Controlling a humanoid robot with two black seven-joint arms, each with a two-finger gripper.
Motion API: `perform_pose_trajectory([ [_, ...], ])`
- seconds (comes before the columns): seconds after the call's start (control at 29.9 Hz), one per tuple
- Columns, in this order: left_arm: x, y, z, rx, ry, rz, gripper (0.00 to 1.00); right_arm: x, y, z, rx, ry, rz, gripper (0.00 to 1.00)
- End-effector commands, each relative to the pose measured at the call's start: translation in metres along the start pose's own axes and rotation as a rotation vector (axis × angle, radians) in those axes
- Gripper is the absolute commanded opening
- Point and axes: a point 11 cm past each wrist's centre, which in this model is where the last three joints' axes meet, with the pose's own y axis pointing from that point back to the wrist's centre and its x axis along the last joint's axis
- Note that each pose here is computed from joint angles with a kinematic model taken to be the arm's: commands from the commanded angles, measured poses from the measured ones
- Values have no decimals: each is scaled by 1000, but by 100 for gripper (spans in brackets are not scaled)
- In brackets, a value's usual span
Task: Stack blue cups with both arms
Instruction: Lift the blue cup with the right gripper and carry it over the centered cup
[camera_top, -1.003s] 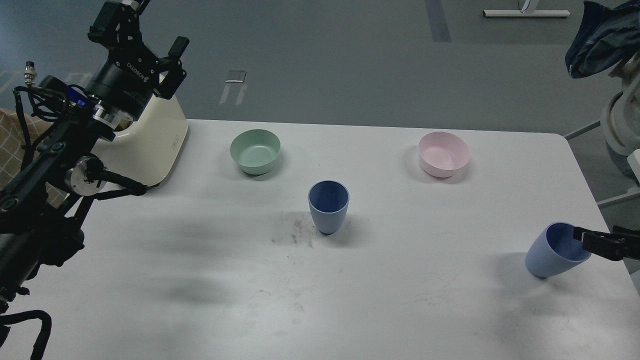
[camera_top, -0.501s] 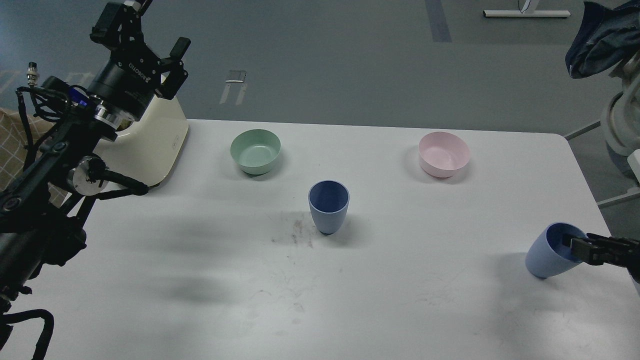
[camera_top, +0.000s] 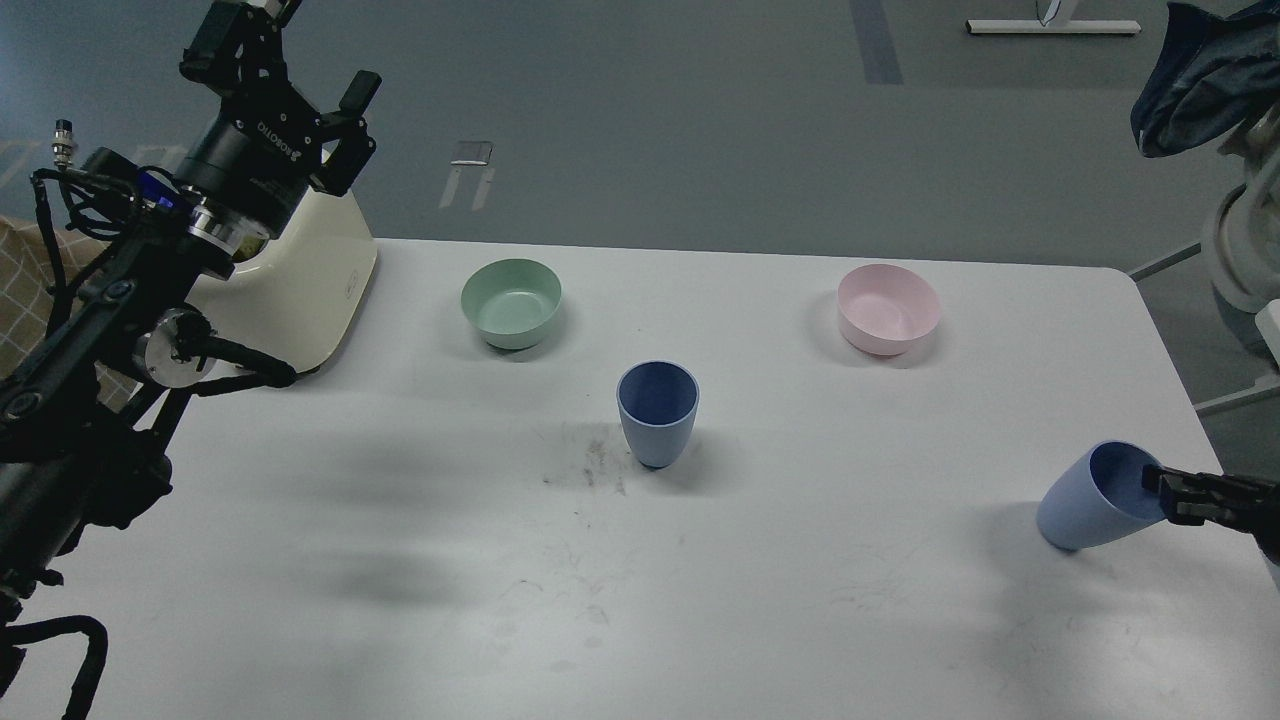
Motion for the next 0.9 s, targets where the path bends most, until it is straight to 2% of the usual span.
perform_pose_trajectory([
  [0.0,0,-1,0,-1,0,-1,97,17,3,-3,15,-1,49,0],
  [0.23,-1,-1,1,-3,1,-2,97,109,33,-14,62,18,289,0],
  [0.3,-2,-1,0,-3,2,-5,97,154,49,-33,112,48,402,0],
  [0.4,-1,-2,3,-8,0,-6,97,182,59,-49,145,75,479,0],
  [0.57,-1,-2,4,-11,0,-7,97,203,30,-122,301,136,490,0],
  [0.6,-1,-2,4,-11,0,-7,97,203,30,-122,301,137,490,0],
  [0.77,2,-1,5,-17,5,4,98,202,-8,-224,441,311,389,0],
  [0.87,2,-1,5,-16,5,4,98,196,-20,-265,492,367,357,0],
])
